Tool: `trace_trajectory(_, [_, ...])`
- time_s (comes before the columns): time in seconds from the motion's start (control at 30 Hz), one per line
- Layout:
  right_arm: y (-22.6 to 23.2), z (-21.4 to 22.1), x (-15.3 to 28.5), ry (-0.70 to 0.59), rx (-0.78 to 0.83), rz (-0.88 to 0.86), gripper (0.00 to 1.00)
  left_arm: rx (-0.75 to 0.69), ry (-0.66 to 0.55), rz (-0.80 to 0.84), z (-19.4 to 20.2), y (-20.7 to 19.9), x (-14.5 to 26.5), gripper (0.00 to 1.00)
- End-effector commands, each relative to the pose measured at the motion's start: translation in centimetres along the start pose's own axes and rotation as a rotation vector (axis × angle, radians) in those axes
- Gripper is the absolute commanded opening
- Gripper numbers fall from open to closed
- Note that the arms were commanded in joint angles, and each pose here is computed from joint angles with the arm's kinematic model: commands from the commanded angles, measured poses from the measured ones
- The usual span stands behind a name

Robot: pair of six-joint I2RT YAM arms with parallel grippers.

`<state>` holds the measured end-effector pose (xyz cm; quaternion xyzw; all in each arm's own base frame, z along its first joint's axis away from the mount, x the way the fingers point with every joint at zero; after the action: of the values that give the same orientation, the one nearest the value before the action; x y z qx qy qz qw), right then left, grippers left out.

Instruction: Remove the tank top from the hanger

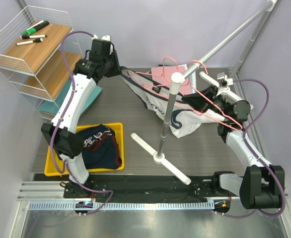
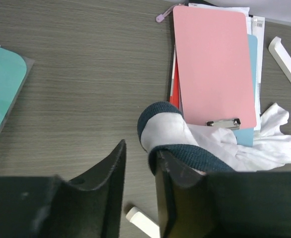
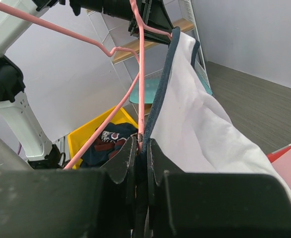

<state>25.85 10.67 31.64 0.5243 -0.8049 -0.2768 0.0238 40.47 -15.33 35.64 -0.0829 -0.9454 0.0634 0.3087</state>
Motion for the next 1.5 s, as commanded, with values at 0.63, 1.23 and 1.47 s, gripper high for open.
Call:
trace_trajectory(0.63, [2.1,-1.5,-0.1,-0.043,0.093,-0.096,0.01,-0.023,-0.132,-0.050,-2.7,2.6,4.3,0.27])
trace_trajectory(1.23, [2.8,-2.0,-0.2,-0.092,0.086,-0.142,0.01,0.013,-0.039,0.055,-1.9,2.7,2.5,0.07])
trace_trajectory(1.47, [2.2,-2.0,-0.4,-0.095,0.073,-0.139,0.01,0.009,-0.054,0.109,-0.8,2.4,5.8,0.23])
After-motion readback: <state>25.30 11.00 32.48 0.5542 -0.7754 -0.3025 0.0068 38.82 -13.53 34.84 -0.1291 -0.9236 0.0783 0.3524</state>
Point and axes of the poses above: each gripper's point midway between its finger pads, its own x axis back along the fingers, its own y axis along the line the jaws close on, z = x × y, the point moved 7 cm from there along x, back along the fingers, and after that the axes turned 9 degrees about -x, right-handed, at the moved point
